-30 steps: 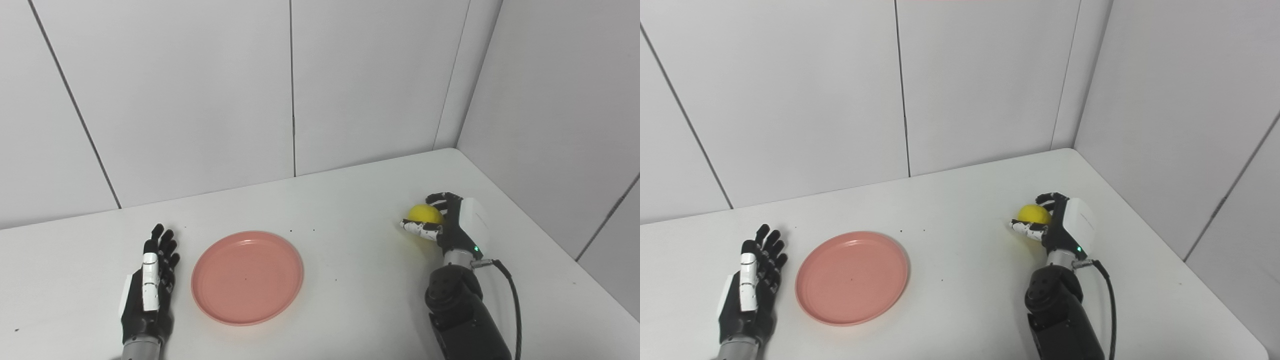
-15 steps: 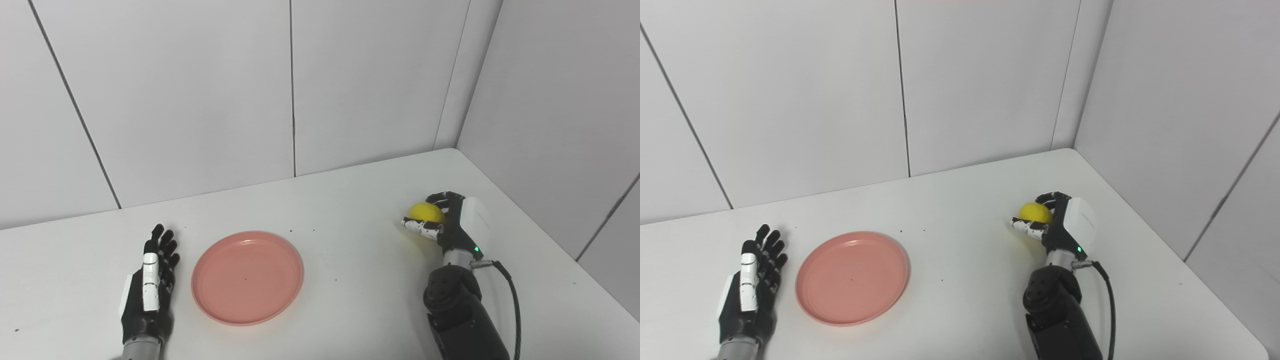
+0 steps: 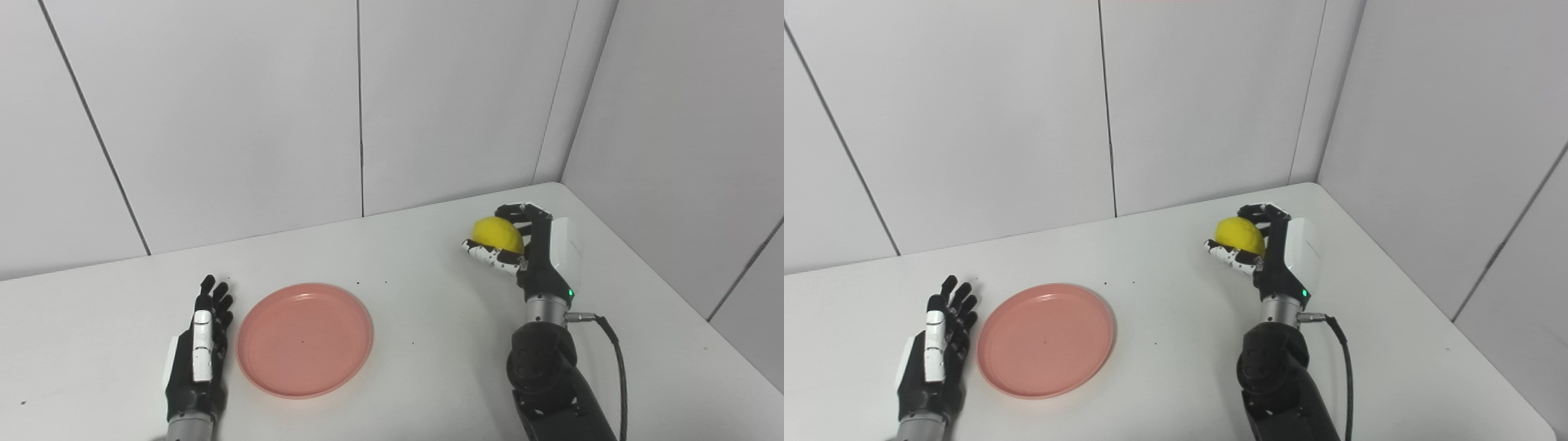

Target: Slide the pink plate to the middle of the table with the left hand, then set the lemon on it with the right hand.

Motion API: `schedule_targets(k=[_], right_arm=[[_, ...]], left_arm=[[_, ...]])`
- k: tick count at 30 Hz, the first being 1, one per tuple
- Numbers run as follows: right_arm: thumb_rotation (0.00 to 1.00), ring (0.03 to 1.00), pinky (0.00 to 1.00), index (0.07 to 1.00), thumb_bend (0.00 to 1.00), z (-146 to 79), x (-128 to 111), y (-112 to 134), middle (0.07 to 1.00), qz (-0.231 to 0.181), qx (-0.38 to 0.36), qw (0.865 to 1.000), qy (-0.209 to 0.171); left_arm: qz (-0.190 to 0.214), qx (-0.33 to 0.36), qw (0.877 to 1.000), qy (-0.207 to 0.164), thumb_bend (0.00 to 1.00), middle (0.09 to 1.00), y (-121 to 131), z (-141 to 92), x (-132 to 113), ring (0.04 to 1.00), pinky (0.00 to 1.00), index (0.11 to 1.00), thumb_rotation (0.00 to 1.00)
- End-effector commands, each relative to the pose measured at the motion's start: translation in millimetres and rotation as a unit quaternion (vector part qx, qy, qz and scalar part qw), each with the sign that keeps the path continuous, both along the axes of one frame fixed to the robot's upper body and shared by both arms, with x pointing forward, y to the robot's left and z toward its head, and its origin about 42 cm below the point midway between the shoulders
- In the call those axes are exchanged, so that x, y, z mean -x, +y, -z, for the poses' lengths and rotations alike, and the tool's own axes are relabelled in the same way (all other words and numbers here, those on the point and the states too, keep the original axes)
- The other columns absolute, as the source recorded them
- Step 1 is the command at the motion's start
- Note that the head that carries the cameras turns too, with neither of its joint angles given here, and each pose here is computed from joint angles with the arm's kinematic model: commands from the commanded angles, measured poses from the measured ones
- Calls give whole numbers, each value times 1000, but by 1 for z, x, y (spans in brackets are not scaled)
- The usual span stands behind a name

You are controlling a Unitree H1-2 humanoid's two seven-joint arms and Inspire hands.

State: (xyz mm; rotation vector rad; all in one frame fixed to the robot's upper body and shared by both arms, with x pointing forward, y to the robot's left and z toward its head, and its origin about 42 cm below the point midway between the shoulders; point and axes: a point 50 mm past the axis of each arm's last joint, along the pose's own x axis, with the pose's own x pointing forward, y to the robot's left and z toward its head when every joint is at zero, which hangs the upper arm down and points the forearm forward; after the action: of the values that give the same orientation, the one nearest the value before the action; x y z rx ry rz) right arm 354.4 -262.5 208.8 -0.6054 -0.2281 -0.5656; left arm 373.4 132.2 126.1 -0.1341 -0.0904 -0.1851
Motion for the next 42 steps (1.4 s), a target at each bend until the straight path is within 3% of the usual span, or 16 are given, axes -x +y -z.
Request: schedule_targets(k=[1, 10, 16, 20, 33, 39, 42], right_arm=[[0, 411, 213, 532, 508, -19, 0, 13, 445, -39, 13, 998, -55], [0, 444, 178, 481, 514, -21, 0, 66, 489, -137, 5, 989, -60], [0, 445, 188, 506, 512, -17, 0, 92, 432, -178, 8, 982, -58], [0, 446, 214, 473, 513, -17, 3, 110, 499, -211, -8, 976, -52], [0, 443, 156, 500, 511, -16, 3, 136, 416, -278, 20, 959, -51], [0, 445, 189, 480, 514, -12, 0, 149, 480, -301, 9, 953, -35], [0, 347, 167, 518, 504, -8, -2, 155, 452, -309, 21, 950, -32]], left_arm=[[-8, -4, 1000, 6, 655, 952, -5, 11, 6, 952, 996, 963, 1000], [-35, -40, 999, -1, 669, 913, -12, 10, 8, 908, 936, 924, 1000], [-44, -50, 998, -6, 670, 906, -16, 10, 8, 901, 927, 914, 1000], [-49, -44, 998, -3, 654, 900, -21, 7, 10, 898, 924, 907, 1000], [-52, -36, 998, -5, 632, 900, -35, 2, 12, 900, 927, 903, 1000], [-37, -22, 999, -7, 614, 923, -40, 1, 11, 922, 951, 926, 1000], [-32, -21, 999, -7, 620, 931, -41, 1, 11, 926, 951, 931, 1000]])
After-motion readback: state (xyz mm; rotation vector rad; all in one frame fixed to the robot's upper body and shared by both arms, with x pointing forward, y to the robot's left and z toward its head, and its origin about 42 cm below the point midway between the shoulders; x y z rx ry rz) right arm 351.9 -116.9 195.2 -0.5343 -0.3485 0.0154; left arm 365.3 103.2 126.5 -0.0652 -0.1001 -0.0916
